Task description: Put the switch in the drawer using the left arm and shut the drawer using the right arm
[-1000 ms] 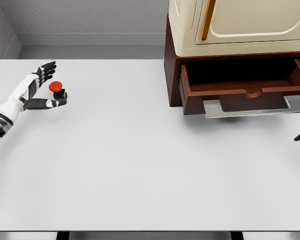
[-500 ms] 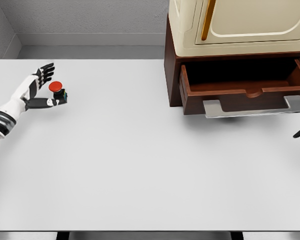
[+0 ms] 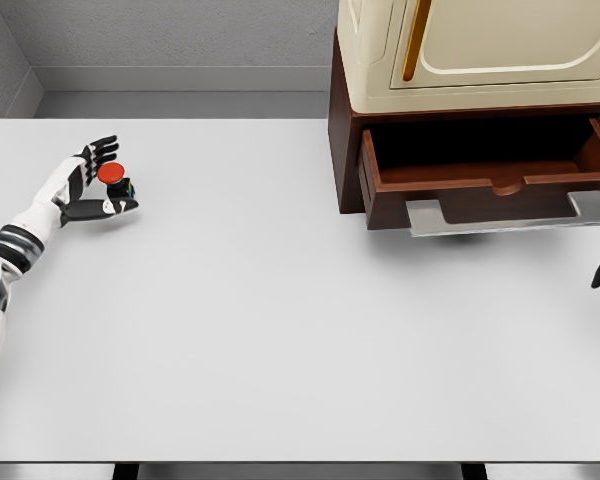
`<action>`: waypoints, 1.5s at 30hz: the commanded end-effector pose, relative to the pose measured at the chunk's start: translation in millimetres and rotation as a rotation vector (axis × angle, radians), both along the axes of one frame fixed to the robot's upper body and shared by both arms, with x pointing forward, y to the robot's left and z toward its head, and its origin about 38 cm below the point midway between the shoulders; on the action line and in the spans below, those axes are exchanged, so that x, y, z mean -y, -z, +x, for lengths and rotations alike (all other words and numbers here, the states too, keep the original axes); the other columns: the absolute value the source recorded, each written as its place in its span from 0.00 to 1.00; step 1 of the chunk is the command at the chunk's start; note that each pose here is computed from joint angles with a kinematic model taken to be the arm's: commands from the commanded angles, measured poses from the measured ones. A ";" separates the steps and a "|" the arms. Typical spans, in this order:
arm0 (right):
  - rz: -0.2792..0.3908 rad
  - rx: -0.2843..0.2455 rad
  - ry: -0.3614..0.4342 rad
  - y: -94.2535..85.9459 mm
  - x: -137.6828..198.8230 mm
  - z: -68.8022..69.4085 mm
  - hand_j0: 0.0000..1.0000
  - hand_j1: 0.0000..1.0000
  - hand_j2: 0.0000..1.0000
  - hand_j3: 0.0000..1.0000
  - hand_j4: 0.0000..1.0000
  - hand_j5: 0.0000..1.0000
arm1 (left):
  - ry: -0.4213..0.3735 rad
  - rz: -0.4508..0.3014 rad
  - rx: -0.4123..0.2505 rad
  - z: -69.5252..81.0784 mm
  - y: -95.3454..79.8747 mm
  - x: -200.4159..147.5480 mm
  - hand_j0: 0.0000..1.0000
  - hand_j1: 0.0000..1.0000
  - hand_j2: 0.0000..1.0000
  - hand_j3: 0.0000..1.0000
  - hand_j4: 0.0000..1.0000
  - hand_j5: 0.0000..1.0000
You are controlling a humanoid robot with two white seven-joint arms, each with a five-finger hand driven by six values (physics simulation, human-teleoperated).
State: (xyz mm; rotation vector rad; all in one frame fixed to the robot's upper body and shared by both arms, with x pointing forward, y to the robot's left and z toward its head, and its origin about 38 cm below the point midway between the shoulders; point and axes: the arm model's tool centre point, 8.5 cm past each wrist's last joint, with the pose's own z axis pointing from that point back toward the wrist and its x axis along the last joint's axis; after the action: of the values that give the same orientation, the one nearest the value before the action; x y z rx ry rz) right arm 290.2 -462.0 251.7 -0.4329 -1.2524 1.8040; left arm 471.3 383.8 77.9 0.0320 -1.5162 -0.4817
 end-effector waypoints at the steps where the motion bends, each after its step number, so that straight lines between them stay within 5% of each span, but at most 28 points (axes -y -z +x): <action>1: 0.011 -0.018 -0.006 3.6 -2.4 -0.2 0.51 0.51 0.51 0.51 0.51 0.51 | -0.003 -0.004 0.002 0.0 -0.4 -0.7 0.75 0.75 0.75 0.75 0.75 0.75; 18: 0.035 -0.024 -0.020 -2.0 -5.1 2.3 0.57 0.57 0.57 0.57 0.57 0.57 | -0.004 0.029 -0.026 -3.6 9.6 -2.8 0.74 0.74 0.74 0.74 0.74 0.74; 22: 0.035 -0.017 -0.021 -4.7 -5.3 3.6 0.56 0.56 0.56 0.56 0.56 0.56 | -0.003 0.028 -0.022 -3.3 8.4 -2.5 0.54 0.54 0.54 0.54 0.54 0.54; 29: 0.029 -0.011 -0.029 -7.7 -6.9 5.7 0.50 0.50 0.50 0.50 0.50 0.50 | 0.006 0.027 -0.003 -1.6 3.1 0.8 0.46 0.46 0.46 0.46 0.46 0.46; 45: -0.005 -0.032 -0.055 -10.1 -10.7 9.8 0.51 0.51 0.51 0.51 0.51 0.51 | 0.100 0.024 0.120 8.1 -39.2 30.9 0.35 0.35 0.35 0.35 0.35 0.35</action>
State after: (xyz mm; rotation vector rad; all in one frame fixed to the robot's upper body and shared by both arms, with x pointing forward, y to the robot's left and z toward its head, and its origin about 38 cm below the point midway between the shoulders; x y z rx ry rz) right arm 299.9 -451.6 262.0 -0.3799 -1.2476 1.8584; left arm 477.8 356.9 109.9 0.0120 -1.6132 -0.5812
